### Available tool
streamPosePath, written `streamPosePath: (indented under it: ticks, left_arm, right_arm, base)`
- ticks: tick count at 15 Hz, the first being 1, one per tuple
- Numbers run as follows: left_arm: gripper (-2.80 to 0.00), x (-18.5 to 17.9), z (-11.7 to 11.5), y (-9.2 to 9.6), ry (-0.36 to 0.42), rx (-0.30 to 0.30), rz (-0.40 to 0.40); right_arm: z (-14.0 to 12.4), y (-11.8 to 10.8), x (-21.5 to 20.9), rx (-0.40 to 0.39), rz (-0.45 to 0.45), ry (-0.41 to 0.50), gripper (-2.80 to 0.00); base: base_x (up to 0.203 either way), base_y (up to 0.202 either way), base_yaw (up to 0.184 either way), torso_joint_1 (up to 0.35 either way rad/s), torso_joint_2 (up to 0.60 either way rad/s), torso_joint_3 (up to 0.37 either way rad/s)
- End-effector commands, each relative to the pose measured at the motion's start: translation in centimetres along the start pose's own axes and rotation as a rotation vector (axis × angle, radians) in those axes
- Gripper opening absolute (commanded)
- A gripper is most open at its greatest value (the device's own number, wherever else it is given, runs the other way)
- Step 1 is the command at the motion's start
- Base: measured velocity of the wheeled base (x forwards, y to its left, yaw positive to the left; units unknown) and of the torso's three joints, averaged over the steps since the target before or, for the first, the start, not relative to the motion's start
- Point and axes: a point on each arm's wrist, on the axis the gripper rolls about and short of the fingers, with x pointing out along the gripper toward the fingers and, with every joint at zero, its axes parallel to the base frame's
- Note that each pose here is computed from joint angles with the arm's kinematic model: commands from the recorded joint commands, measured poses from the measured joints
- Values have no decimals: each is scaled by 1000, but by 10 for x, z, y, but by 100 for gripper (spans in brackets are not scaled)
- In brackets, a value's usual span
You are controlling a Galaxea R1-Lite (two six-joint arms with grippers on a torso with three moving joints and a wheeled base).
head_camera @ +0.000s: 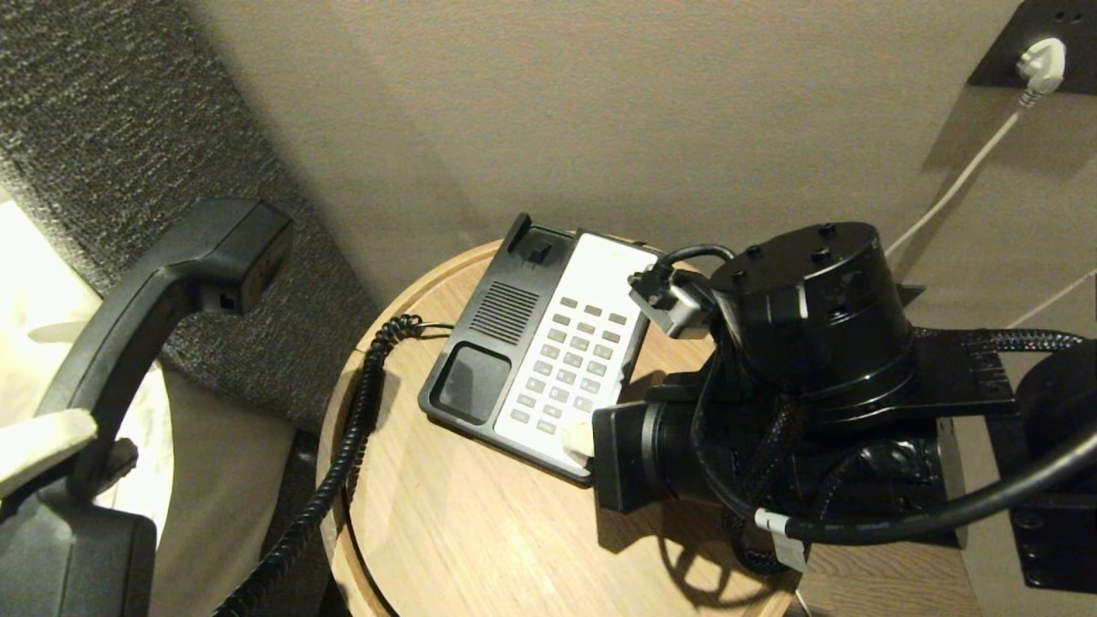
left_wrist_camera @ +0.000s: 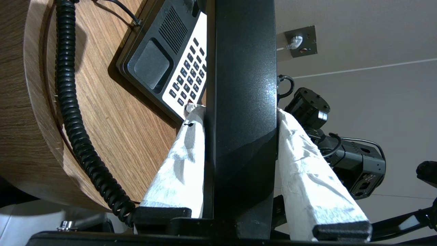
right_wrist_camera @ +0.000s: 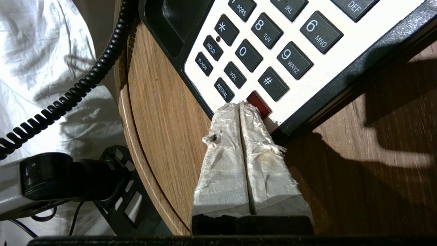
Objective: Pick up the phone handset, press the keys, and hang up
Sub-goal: Dial the number, then put the handset back
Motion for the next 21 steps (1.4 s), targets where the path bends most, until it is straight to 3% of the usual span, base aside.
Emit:
streamPosePath:
  ticks: [1, 7, 12, 15, 17, 21]
  left_arm:
    - [-280, 0, 0, 0, 0, -5, -1]
    - [-280, -1, 1, -2, -1, -2, -13]
    - [-280, -2, 1, -2, -2, 0, -16]
    - [-280, 0, 1, -2, 18, 6, -21]
    - [-280, -5, -2, 0, 21, 46, -24]
    - [-280, -8, -13, 13, 66, 224, 25]
  right_arm:
    - [2, 1, 1, 6, -3, -4, -280]
    - [17, 9, -17, 45, 52, -89, -280]
    - [19, 9, -28, 53, 60, -106, -280]
    - [15, 3, -29, 47, -55, -123, -280]
    - [16, 2, -40, 44, -74, -134, -280]
    - [30, -14, -53, 66, -127, -192, -280]
  base:
    - [0, 0, 0, 0, 0, 0]
    - [0, 0, 0, 0, 0, 0]
    - [0, 0, 0, 0, 0, 0]
    - [0, 0, 0, 0, 0, 0]
    - [0, 0, 0, 0, 0, 0]
    - [0, 0, 0, 0, 0, 0]
